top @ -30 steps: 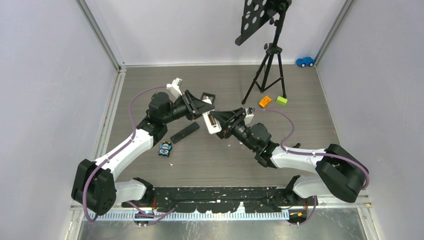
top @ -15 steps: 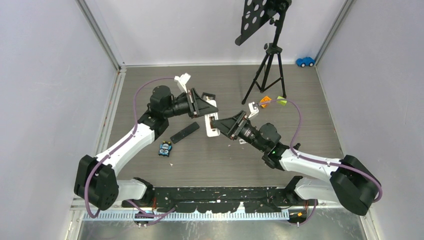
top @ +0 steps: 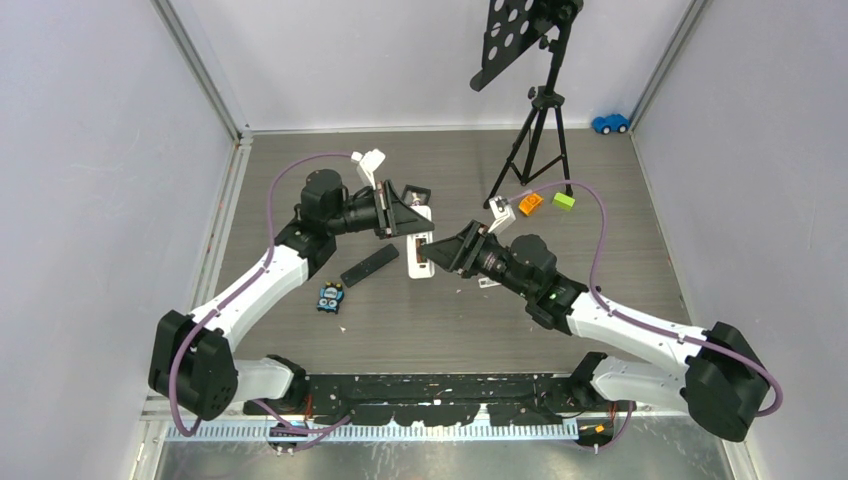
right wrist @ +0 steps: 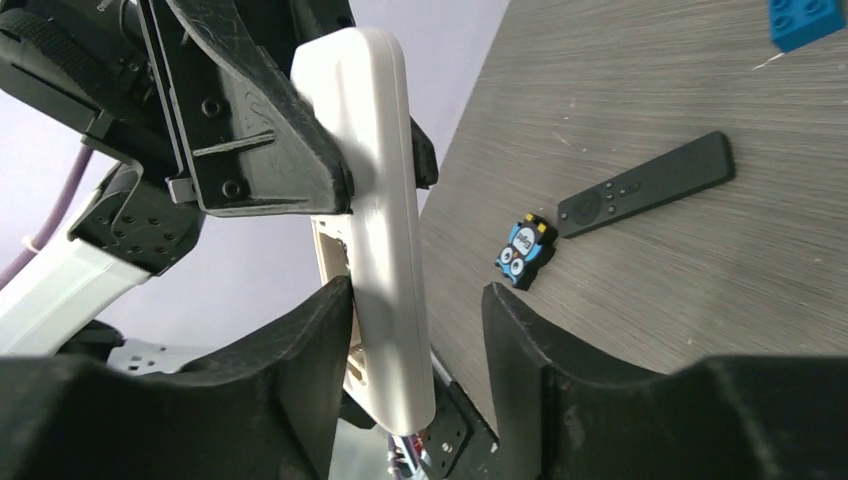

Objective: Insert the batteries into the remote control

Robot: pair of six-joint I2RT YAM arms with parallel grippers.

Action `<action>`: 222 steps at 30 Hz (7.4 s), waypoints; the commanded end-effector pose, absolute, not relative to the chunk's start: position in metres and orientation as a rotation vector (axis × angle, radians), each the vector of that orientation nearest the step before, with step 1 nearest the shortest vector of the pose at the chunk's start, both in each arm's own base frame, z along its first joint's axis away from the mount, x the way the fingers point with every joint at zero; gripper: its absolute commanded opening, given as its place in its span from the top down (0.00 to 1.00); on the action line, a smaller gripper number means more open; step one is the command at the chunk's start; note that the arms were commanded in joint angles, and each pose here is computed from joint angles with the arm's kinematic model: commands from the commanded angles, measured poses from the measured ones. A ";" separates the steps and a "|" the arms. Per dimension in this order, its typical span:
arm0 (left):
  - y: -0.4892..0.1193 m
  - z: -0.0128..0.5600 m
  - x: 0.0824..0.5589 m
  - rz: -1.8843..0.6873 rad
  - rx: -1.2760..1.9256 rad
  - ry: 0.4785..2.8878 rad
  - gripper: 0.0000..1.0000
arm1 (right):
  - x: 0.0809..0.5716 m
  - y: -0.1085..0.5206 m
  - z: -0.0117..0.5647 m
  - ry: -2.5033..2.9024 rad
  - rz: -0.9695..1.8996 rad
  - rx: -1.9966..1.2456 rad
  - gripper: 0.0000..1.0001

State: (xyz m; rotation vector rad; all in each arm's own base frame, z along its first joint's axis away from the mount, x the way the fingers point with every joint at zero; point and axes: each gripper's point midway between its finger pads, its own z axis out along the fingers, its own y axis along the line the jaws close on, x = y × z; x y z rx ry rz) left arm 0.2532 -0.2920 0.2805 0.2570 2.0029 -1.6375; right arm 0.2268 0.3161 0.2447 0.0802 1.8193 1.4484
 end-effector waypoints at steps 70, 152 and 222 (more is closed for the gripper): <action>-0.263 0.315 0.259 -1.386 0.283 1.921 1.00 | 0.198 0.314 0.303 1.571 1.873 -0.145 0.22; -0.242 0.247 0.295 -1.123 0.075 2.071 1.00 | 0.333 0.152 0.113 2.242 0.488 0.387 0.96; -0.336 0.237 0.287 -1.919 -0.167 1.875 1.00 | 0.238 0.273 0.224 2.082 0.838 -0.242 0.73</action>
